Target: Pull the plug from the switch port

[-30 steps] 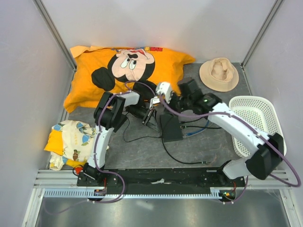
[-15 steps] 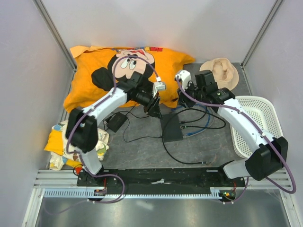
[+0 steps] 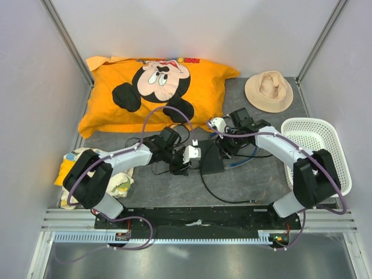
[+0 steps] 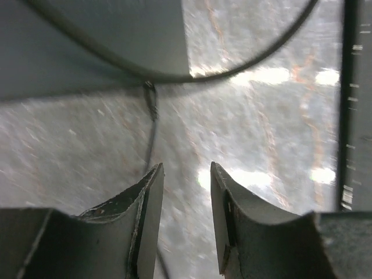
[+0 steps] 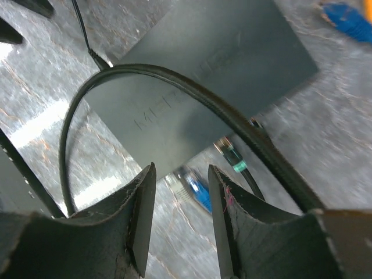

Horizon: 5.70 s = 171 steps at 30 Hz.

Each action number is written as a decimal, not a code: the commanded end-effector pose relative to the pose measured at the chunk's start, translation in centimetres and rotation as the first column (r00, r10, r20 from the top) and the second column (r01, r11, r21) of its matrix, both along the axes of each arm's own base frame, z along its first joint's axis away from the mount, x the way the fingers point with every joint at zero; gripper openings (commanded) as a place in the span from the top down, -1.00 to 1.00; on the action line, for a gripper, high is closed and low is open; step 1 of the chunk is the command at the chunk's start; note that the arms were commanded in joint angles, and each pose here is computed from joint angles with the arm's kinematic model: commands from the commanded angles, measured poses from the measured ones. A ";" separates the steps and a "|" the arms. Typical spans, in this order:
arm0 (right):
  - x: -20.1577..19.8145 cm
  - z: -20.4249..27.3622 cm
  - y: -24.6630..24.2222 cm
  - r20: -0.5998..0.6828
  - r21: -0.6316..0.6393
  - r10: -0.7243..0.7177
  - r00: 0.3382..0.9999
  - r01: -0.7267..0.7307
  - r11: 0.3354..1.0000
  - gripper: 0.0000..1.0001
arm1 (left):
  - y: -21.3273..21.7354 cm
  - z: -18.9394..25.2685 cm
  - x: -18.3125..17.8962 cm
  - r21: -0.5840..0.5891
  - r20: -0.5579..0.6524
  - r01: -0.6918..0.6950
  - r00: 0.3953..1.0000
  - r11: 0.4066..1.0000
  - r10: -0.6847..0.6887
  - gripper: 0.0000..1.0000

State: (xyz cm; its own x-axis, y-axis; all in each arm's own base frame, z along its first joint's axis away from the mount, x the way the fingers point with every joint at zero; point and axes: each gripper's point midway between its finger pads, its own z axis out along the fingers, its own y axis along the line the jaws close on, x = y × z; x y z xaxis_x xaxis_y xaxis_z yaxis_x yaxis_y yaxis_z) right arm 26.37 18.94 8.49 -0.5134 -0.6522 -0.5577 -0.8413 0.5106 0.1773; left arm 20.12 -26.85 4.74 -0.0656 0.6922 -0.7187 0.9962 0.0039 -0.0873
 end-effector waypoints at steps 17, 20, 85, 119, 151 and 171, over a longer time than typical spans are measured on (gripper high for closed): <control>1.0 -4.1 2.8 -0.201 0.061 -0.060 0.978 0.074 0.995 0.02 | -6.4 -0.4 3.4 -0.080 0.277 0.073 0.960 0.994 -0.049 0.23; 0.5 -4.9 2.6 -0.227 0.046 -0.062 0.972 0.074 0.996 0.02 | -6.4 -1.1 3.5 -0.059 0.302 0.079 0.952 0.995 -0.058 0.29; -1.1 -11.3 -2.5 -0.330 -0.331 -0.402 0.854 0.294 0.897 1.00 | -0.8 -3.2 1.4 0.209 0.265 -0.059 0.964 0.976 0.002 0.97; -1.0 -11.0 -2.0 -0.338 -0.301 -0.370 0.865 0.273 0.914 1.00 | 4.3 -3.6 -4.3 0.241 -0.017 0.084 0.996 0.967 -0.082 0.97; 11.5 11.0 -2.4 0.228 0.187 -0.496 0.838 0.462 0.867 -0.96 | 7.2 14.6 17.6 -0.090 0.146 -0.593 0.787 0.800 0.600 -0.22; 13.4 1.0 -4.1 -0.284 0.289 -0.212 0.935 0.294 0.911 -0.35 | -5.3 6.3 15.6 -0.030 -0.342 -0.530 0.802 0.847 0.490 0.50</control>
